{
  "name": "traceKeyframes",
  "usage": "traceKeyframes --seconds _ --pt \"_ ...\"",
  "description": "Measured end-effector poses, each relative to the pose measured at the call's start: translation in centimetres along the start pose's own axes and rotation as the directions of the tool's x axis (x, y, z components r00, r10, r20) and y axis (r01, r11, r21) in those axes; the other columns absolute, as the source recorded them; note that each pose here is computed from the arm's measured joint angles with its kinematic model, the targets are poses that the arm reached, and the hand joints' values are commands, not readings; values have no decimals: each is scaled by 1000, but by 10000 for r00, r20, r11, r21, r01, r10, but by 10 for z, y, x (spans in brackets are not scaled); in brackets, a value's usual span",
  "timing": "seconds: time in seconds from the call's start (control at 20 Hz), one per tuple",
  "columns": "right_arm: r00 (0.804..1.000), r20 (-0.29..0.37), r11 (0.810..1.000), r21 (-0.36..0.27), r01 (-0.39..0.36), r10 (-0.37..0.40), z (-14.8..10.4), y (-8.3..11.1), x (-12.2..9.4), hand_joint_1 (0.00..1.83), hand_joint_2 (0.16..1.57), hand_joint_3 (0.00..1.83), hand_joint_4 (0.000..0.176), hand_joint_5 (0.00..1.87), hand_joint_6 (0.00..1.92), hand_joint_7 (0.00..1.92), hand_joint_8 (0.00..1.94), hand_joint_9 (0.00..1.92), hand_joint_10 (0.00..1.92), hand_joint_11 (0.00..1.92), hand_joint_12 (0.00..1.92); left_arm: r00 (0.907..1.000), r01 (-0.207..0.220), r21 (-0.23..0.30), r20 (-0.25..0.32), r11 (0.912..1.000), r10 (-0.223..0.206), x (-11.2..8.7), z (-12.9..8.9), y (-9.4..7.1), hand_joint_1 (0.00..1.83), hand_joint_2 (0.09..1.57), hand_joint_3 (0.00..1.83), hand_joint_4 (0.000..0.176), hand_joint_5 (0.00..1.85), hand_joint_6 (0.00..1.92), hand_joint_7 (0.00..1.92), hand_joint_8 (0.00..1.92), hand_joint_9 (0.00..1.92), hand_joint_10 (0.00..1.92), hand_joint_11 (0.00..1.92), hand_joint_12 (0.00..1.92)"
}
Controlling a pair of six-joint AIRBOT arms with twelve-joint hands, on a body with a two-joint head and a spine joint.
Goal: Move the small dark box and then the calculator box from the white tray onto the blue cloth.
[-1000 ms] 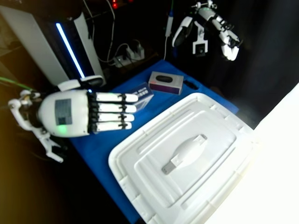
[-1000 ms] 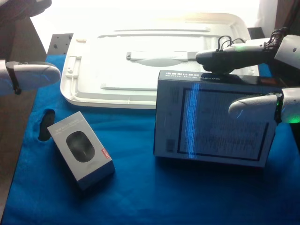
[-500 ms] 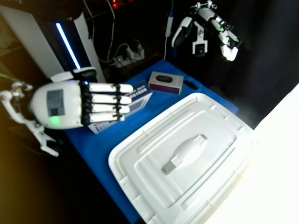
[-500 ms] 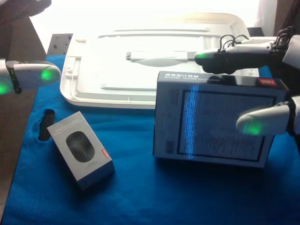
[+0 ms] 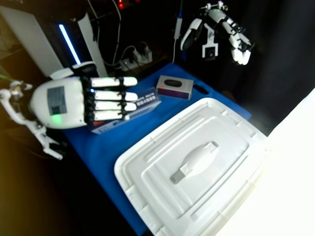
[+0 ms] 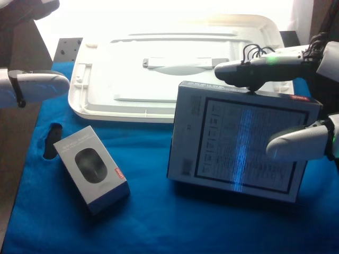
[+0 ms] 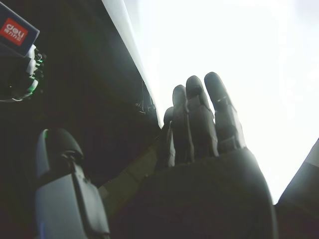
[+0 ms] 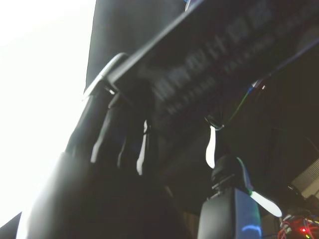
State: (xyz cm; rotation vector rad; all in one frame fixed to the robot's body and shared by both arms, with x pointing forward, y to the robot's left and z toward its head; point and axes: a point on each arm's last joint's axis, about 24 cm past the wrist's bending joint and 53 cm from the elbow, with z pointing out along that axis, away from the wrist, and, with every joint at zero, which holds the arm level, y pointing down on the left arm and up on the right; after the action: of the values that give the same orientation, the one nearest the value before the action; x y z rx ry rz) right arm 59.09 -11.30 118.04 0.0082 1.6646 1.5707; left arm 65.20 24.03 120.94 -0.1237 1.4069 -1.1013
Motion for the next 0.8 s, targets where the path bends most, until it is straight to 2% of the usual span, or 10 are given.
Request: traceKeyframes --seconds 0.15,0.25,0.35,0.4,0.45,0.5,0.6,0.65,0.7,0.8 --pt "10000 -52 10000 -48 24 -24 0 2 2 337 950 2 68 374 1 583 4 689 7 552 882 10000 9 11 25 10000 -9 0 0 0 518 912 2 55 68 1 309 1 316 0 0 772" --pt "10000 -59 10000 -71 27 -27 0 3 2 335 950 2 45 380 2 596 7 707 11 571 881 10000 19 50 48 10000 -20 -1 0 -1 519 924 2 51 74 2 318 2 319 1 0 817" --pt "10000 -61 10000 -91 4 -5 0 3 3 319 951 0 38 356 0 583 0 699 0 589 833 9999 114 57 120 9999 -115 0 0 -1 508 922 1 56 72 1 320 2 326 4 0 824" --pt "10000 -71 9999 -106 3 -4 1 4 4 320 948 0 57 355 0 584 1 704 2 602 834 9999 93 48 69 9999 -93 2 -1 0 508 926 2 55 74 1 324 4 325 3 0 825" --pt "9999 -111 9999 -117 27 -28 1 4 5 309 949 0 58 354 0 589 3 715 7 621 839 10000 87 22 37 10000 -87 3 -1 1 507 922 1 52 69 0 321 2 323 2 0 825" --pt "9999 -114 9999 -118 15 -16 1 4 5 313 949 0 46 363 3 602 7 726 10 646 846 9999 92 11 46 10000 -92 2 -1 1 514 920 0 57 75 3 324 3 321 1 0 824" --pt "9999 -108 9999 -116 15 -16 1 4 5 310 937 0 33 365 3 607 8 731 11 656 846 9999 97 10 63 10000 -97 2 -1 1 517 920 0 58 71 1 318 0 312 1 0 806" --pt "9999 -111 9999 -120 5 -6 1 4 6 318 931 0 38 364 3 604 6 728 9 649 844 9999 100 6 69 10000 -100 2 -1 1 523 921 0 56 61 0 311 0 309 0 0 801" --pt "9999 -111 9999 -122 0 -2 1 4 6 311 932 0 30 355 0 601 4 731 9 628 837 9999 101 4 72 9999 -101 2 -1 1 526 911 0 62 59 0 310 0 311 1 0 802" --pt "9999 -132 9999 -115 10 -11 1 3 7 315 931 0 36 359 2 582 0 708 1 618 840 9999 102 8 79 9999 -102 2 -1 1 524 921 1 65 60 0 299 0 299 0 0 779"
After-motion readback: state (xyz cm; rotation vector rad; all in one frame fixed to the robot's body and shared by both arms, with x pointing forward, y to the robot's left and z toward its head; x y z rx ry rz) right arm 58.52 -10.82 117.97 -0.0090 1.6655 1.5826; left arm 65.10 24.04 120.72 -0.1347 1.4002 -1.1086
